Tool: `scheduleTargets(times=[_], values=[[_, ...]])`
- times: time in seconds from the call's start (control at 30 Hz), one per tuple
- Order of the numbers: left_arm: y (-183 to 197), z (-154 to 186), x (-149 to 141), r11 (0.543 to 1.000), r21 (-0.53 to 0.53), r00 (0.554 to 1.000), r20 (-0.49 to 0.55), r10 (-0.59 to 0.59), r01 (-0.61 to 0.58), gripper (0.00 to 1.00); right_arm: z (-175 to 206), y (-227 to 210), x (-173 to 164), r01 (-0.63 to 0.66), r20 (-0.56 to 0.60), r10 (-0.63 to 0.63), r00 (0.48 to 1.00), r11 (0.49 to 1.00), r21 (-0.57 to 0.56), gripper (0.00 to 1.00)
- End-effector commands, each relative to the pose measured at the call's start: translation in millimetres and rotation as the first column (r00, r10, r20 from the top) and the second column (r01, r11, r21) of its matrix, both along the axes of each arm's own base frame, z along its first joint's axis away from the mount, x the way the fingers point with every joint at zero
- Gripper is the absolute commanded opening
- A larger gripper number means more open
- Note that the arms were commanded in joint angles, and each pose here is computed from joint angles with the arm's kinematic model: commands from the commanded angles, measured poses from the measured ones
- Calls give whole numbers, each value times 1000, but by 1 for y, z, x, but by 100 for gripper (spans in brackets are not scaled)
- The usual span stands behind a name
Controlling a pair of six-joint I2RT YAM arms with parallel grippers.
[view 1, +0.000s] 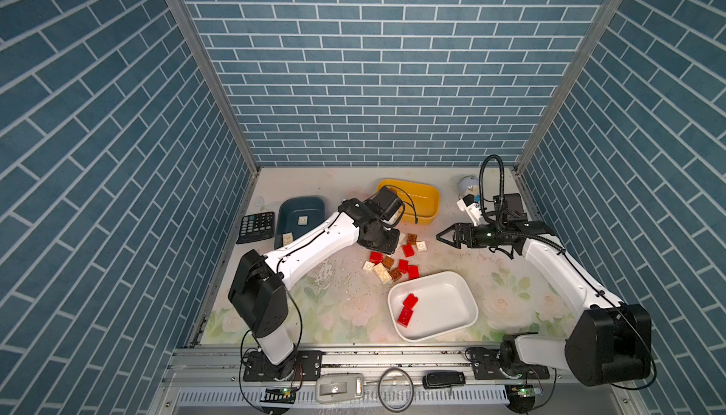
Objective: Sort the legos into containers by color
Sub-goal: Place the lego in the container, then move the lego to the center of the table.
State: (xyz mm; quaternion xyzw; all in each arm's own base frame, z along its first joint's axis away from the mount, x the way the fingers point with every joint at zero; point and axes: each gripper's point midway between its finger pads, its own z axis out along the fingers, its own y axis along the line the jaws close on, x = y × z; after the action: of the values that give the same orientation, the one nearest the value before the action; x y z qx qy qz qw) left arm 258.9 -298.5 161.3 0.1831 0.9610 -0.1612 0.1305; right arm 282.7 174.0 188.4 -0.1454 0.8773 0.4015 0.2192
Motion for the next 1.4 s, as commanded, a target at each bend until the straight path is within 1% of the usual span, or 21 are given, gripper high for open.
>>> scheduleTargets(times=[0.0, 0.07, 0.2, 0.3, 0.4, 0.47, 0.5, 0.53, 0.57, 0.6, 0.63, 0.77, 0.97, 1.1, 1.2, 1.37], values=[[-14, -7, -36, 999, -42, 997, -81, 18, -21, 30, 2, -3, -8, -9, 0, 9, 1000, 1000, -10, 99], [-21, -10, -52, 999, -42, 997, -79, -2, -2, 31, 1, -5, -10, -10, 3, 10, 1000, 1000, -27, 99], [-39, -21, -76, 997, -77, 996, -92, -18, 11, 31, 0, -6, -14, -11, 3, 11, 1000, 999, -36, 99], [-52, -30, -90, 996, -90, 994, -99, -36, 27, 32, -1, -8, -16, -6, 2, 6, 1000, 999, -42, 99], [-63, -44, -100, 995, -85, 992, -110, -60, 51, 35, -4, -9, -18, -6, -1, 5, 1000, 999, -50, 99], [-66, -52, -105, 995, -82, 989, -126, -74, 64, 39, -5, -10, -20, -8, -4, 7, 1000, 998, -54, 99], [-66, -55, -106, 995, -76, 989, -126, -76, 67, 42, -5, -10, -20, -8, -5, 7, 1000, 998, -59, 99], [-65, -55, -106, 995, -73, 989, -127, -76, 67, 48, -6, -11, -21, -8, -5, 7, 1000, 998, -64, 99], [-63, -54, -105, 995, -68, 990, -120, -79, 71, 57, -5, -12, -21, -8, -4, 7, 1000, 998, -67, 99], [-61, -50, -104, 995, -60, 991, -106, -83, 77, 62, -5, -12, -21, -7, -3, 7, 1000, 998, -70, 99], [-59, -46, -102, 995, -56, 992, -95, -89, 84, 65, -5, -12, -21, -7, -4, 7, 1000, 997, -72, 99], [-38, -35, -85, 997, -8, 995, -65, -81, 80, 67, -4, -12, -20, -8, -1, 8, 1000, 998, -67, 99], [22, -25, -32, 993, 118, 1000, -5, 0, 0, 68, -2, -9, -17, -10, -2, 9, 1000, 999, -52, 99], [52, -32, 6, 981, 173, 996, 16, 86, -87, 68, -3, -8, -13, -6, -7, 6, 1000, 999, -44, 99], [56, -42, 26, 975, 203, 996, 24, 91, -94, 68, -3, -8, -13, -5, -7, 4, 1000, 999, -42, 99], [53, -62, 49, 969, 228, 995, 20, 95, -97, 67, -4, -8, -12, -6, -12, 6, 1000, 999, -42, 99]])
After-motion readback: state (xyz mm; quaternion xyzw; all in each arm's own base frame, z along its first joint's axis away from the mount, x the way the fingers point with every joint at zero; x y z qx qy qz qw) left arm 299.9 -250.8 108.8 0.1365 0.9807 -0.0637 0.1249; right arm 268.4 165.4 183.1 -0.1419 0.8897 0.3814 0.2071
